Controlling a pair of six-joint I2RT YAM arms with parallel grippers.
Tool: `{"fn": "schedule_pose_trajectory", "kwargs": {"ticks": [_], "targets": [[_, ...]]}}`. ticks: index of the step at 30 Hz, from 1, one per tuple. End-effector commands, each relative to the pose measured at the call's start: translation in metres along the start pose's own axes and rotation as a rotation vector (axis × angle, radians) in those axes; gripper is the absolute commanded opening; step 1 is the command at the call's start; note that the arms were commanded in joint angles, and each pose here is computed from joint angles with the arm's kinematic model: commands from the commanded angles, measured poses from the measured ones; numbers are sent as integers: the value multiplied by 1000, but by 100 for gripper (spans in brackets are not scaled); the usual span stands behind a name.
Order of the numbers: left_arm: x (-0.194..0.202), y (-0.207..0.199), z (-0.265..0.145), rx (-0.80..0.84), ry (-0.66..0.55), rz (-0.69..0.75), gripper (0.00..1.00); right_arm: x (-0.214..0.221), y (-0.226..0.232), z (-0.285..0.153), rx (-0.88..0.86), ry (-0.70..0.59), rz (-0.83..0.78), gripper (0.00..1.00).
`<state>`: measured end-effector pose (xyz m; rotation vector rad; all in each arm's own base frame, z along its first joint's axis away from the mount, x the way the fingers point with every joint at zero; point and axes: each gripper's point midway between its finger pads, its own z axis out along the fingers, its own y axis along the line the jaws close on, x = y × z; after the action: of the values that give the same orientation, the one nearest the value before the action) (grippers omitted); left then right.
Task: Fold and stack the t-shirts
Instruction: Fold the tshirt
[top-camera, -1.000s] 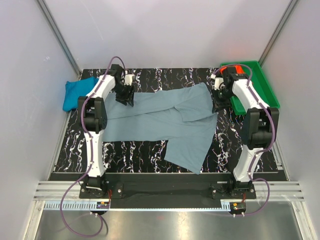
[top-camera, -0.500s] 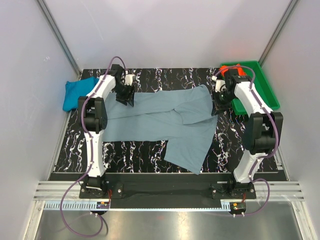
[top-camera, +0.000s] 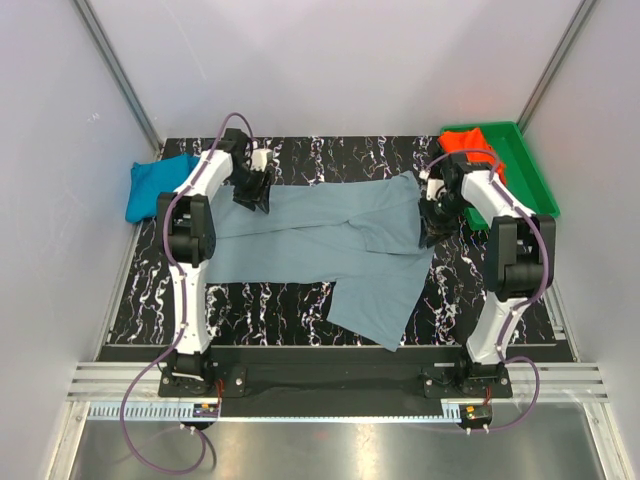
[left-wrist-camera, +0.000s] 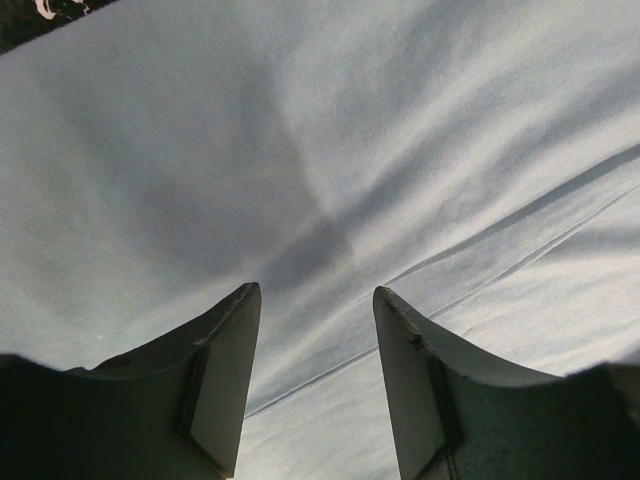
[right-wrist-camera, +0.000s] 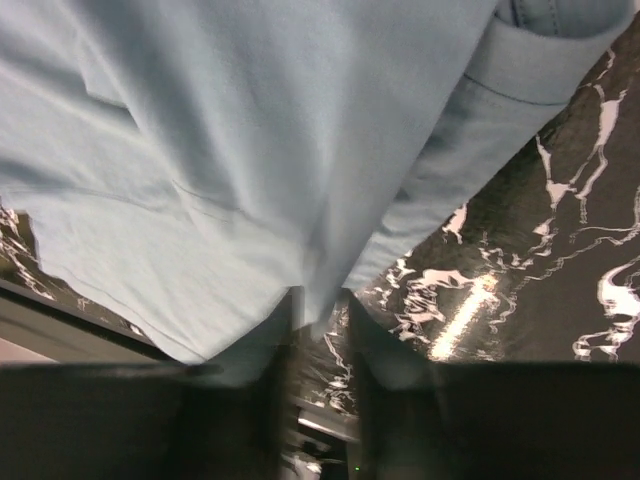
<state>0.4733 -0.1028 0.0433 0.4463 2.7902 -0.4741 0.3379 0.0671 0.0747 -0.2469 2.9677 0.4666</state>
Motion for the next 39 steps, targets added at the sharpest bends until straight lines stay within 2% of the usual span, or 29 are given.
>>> {"fn": "schedule_pose_trajectory", "kwargs": {"ticks": [1,4,8,13,18,23,28,34,39], "targets": [[-14,-4,-18,-10,-54,31,54,-25,-5,-7,24,-57,-19,49],[-17,-6,-23,-13,-67,36,55,-44,-8,-17,55,-99,-44,62],[-20,-9,-31,-9,-81,50,55,-76,-11,-37,93,-186,-84,63],[-22,-29,-48,43,-113,60,54,-124,1,-60,56,-316,-125,63],[-18,-77,-59,156,-120,100,53,-157,3,-37,-9,-333,-128,62],[-12,-142,-64,330,-120,127,62,-172,-6,-5,-26,-316,-128,61],[-3,-195,-58,514,-85,129,63,-183,2,11,-78,-310,-144,60],[-3,-254,-36,656,-31,160,71,-191,-10,38,-70,-293,-145,60],[11,-275,-7,784,70,92,72,-191,-14,50,-67,-277,-143,60]]}}
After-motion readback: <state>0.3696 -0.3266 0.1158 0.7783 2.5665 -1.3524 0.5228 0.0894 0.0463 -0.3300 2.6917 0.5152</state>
